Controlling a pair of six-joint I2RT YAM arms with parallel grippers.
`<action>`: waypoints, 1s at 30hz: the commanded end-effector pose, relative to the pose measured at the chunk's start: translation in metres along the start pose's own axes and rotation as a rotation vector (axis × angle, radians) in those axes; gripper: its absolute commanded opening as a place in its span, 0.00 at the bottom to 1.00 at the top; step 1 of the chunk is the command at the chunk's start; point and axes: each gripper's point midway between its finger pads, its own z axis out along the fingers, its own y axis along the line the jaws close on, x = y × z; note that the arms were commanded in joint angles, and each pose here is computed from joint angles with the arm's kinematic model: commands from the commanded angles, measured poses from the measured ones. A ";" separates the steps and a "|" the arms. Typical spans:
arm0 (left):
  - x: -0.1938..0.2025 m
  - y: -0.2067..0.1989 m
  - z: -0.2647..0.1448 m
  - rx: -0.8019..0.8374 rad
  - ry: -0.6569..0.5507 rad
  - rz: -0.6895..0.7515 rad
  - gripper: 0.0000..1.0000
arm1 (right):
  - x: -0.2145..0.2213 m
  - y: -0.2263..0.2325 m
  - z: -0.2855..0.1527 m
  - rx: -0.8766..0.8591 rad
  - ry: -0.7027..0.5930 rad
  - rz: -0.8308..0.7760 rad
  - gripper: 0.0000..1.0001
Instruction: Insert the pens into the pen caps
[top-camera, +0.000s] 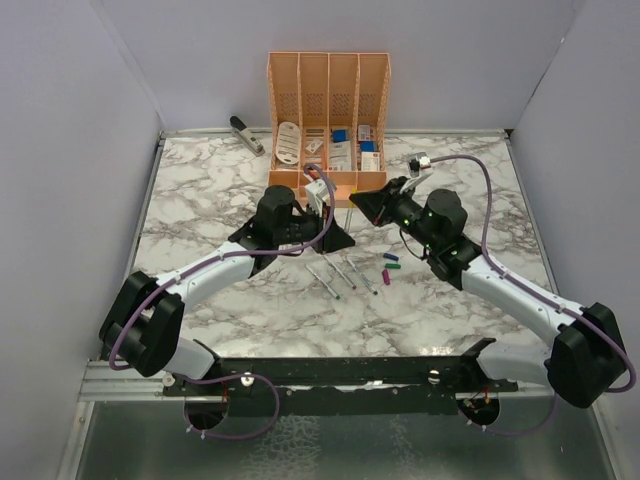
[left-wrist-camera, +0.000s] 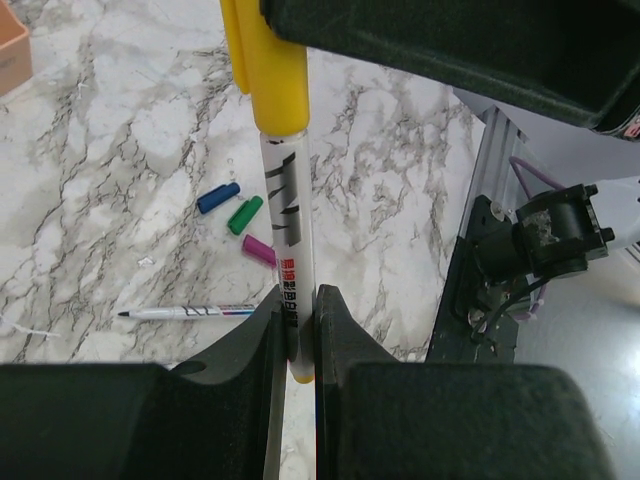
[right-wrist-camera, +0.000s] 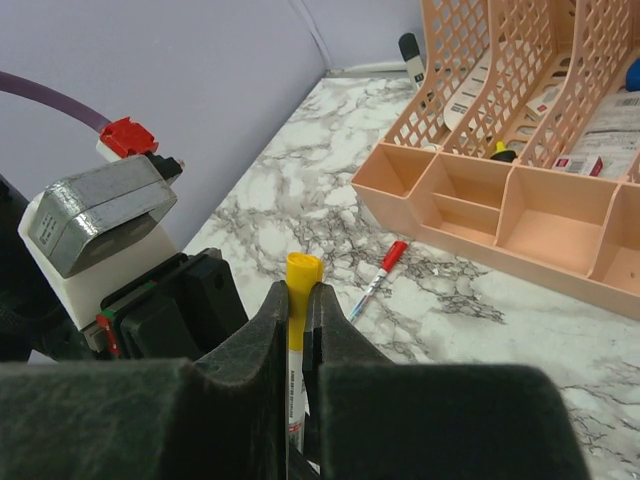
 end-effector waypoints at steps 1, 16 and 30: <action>-0.071 -0.006 -0.005 -0.040 -0.206 0.119 0.00 | 0.081 -0.023 -0.012 0.062 0.314 -0.005 0.01; -0.112 0.017 -0.029 -0.179 -0.327 0.150 0.00 | 0.139 -0.030 -0.025 0.141 0.509 -0.058 0.01; -0.114 0.042 -0.040 -0.303 -0.304 0.165 0.00 | 0.167 -0.024 -0.015 0.140 0.611 -0.134 0.01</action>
